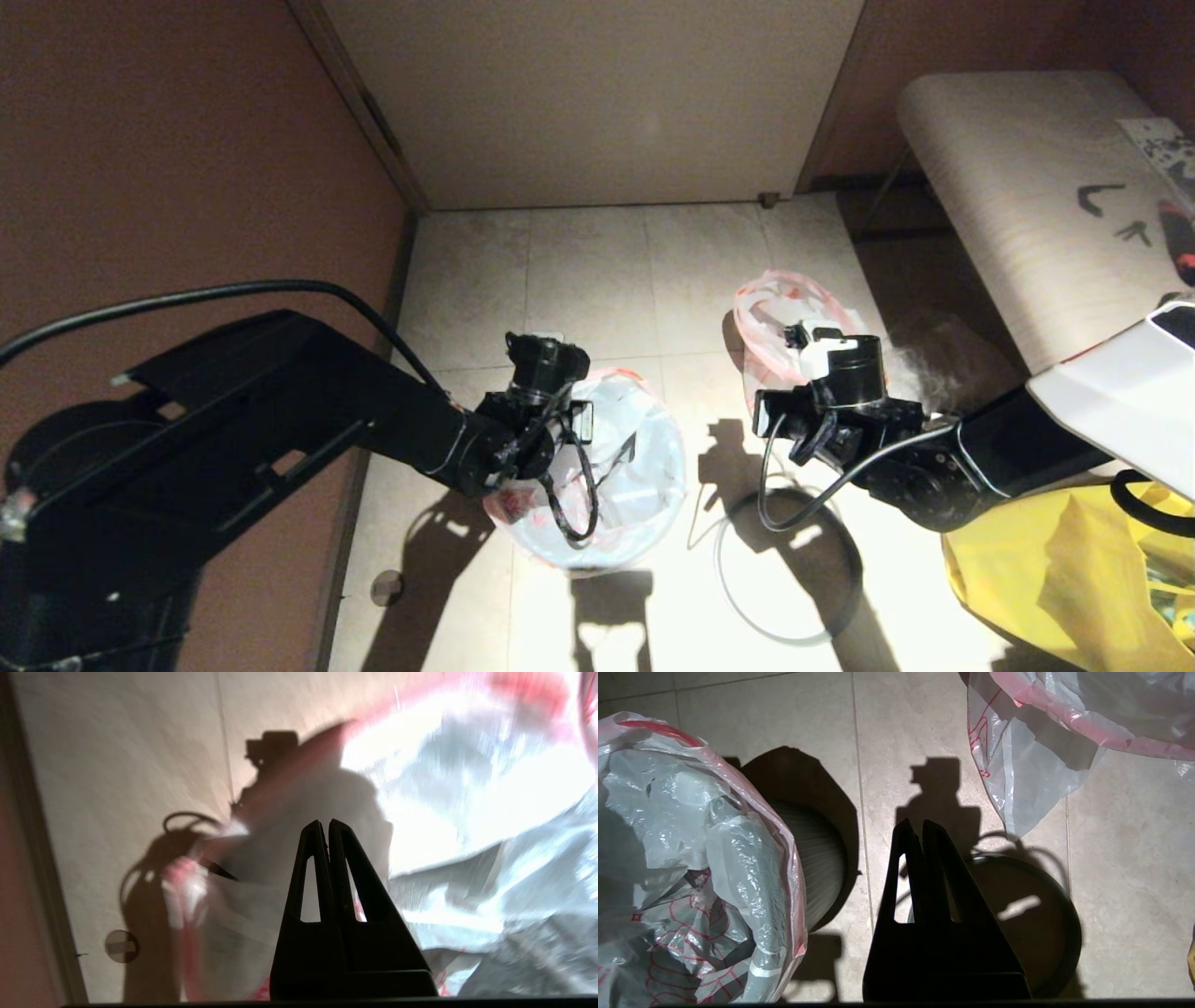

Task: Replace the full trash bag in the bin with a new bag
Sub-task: Put the new garbage bag on the trash can

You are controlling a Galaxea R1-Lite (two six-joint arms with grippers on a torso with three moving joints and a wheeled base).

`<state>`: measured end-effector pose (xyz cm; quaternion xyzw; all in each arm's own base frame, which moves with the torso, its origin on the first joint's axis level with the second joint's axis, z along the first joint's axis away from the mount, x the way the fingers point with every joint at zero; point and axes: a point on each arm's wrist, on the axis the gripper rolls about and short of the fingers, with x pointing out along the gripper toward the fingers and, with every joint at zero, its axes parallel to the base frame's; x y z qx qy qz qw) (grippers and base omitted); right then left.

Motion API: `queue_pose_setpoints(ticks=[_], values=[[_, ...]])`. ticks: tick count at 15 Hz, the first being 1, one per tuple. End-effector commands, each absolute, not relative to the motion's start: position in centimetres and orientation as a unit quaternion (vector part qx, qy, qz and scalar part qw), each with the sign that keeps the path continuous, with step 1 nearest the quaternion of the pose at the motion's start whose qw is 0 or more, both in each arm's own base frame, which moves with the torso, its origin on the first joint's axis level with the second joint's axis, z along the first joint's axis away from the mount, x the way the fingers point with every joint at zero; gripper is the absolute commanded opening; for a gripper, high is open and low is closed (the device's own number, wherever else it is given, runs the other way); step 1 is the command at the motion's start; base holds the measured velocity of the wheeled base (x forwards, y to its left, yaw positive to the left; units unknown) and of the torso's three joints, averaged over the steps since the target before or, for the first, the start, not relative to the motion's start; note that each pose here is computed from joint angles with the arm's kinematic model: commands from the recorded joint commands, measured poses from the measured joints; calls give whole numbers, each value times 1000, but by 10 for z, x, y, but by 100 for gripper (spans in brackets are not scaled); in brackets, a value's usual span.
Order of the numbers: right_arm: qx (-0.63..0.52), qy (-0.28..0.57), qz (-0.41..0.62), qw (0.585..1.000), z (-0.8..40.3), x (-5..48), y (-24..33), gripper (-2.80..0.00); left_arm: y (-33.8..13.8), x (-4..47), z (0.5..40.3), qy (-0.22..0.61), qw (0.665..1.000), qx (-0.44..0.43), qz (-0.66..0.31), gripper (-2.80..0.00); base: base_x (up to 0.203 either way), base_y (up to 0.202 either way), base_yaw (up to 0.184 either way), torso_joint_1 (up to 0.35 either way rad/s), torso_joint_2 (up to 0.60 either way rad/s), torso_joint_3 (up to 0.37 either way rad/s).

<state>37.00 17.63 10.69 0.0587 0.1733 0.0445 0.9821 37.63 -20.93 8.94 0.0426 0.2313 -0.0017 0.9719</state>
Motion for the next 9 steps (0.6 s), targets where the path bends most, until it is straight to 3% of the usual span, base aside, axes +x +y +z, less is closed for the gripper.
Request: queue_pose_setpoints(ticks=[1, 9], values=[[61, 173, 43, 982, 107, 370, 176, -280, -204, 373, 126, 199, 980, 20, 0, -280, 0, 0, 0, 0, 0, 0], [62, 193, 35, 979, 86, 376, 176, -280, -206, 397, 125, 222, 975, -13, -2, -280, 0, 0, 0, 0, 0, 0]])
